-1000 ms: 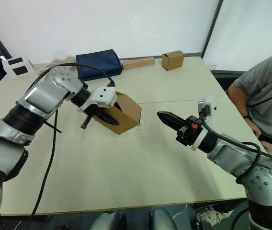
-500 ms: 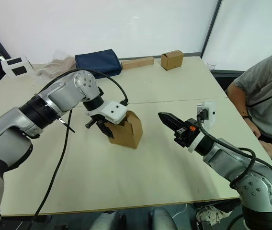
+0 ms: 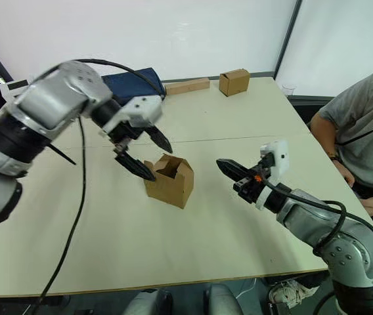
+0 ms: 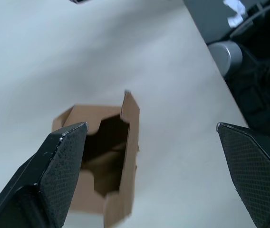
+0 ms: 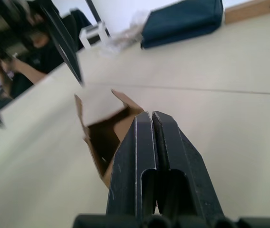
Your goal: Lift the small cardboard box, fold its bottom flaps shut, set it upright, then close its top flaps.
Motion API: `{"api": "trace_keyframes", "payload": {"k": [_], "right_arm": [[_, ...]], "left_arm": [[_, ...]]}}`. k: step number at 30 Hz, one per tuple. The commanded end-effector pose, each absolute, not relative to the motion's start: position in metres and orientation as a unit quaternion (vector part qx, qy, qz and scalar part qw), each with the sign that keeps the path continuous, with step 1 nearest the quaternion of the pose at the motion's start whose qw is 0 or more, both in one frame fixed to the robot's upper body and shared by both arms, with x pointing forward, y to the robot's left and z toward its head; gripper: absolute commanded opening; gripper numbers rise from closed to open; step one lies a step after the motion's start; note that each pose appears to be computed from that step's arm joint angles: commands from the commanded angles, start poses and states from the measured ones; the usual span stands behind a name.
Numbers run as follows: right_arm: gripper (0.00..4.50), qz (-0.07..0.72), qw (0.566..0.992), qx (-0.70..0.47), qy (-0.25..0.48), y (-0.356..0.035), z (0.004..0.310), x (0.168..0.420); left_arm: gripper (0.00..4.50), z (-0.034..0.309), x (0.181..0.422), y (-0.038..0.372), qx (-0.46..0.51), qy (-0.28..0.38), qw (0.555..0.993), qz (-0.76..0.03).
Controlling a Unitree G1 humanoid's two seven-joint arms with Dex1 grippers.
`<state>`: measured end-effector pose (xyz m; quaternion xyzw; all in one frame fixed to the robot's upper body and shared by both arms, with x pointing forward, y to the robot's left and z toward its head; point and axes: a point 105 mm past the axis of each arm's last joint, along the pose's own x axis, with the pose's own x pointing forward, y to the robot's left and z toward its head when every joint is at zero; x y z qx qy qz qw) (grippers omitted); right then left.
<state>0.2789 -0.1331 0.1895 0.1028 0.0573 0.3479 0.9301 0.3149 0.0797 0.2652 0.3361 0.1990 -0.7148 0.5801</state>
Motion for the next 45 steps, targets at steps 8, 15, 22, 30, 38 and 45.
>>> {"api": "trace_keyframes", "payload": {"k": [8, 15, 22, 30, 38, 45], "right_arm": [[0.0, 0.359, 0.924, -0.025, 0.127, -0.119, 0.159, 0.29], [0.0, 0.371, 0.913, -0.044, 0.166, -0.102, 0.14, 0.298], [0.0, 0.388, 0.902, -0.039, 0.183, -0.084, 0.132, 0.3], [0.0, 0.408, 0.893, -0.032, 0.189, -0.074, 0.131, 0.304], [0.0, 0.417, 0.886, -0.042, 0.197, -0.073, 0.127, 0.314], [0.0, 0.395, 0.898, -0.059, 0.182, -0.089, 0.135, 0.323]], "left_arm": [[1.03, 0.239, 0.386, 0.138, 0.213, 0.187, 0.789, -0.545], [0.05, 0.177, 0.389, 0.153, 0.167, 0.21, 0.817, -0.511], [0.05, 0.142, 0.364, 0.145, 0.125, 0.202, 0.803, -0.546], [0.05, 0.13, 0.337, 0.142, 0.107, 0.229, 0.779, -0.574], [0.05, 0.125, 0.323, 0.15, 0.103, 0.257, 0.768, -0.577], [0.05, 0.136, 0.331, 0.167, 0.118, 0.239, 0.793, -0.548]]}}
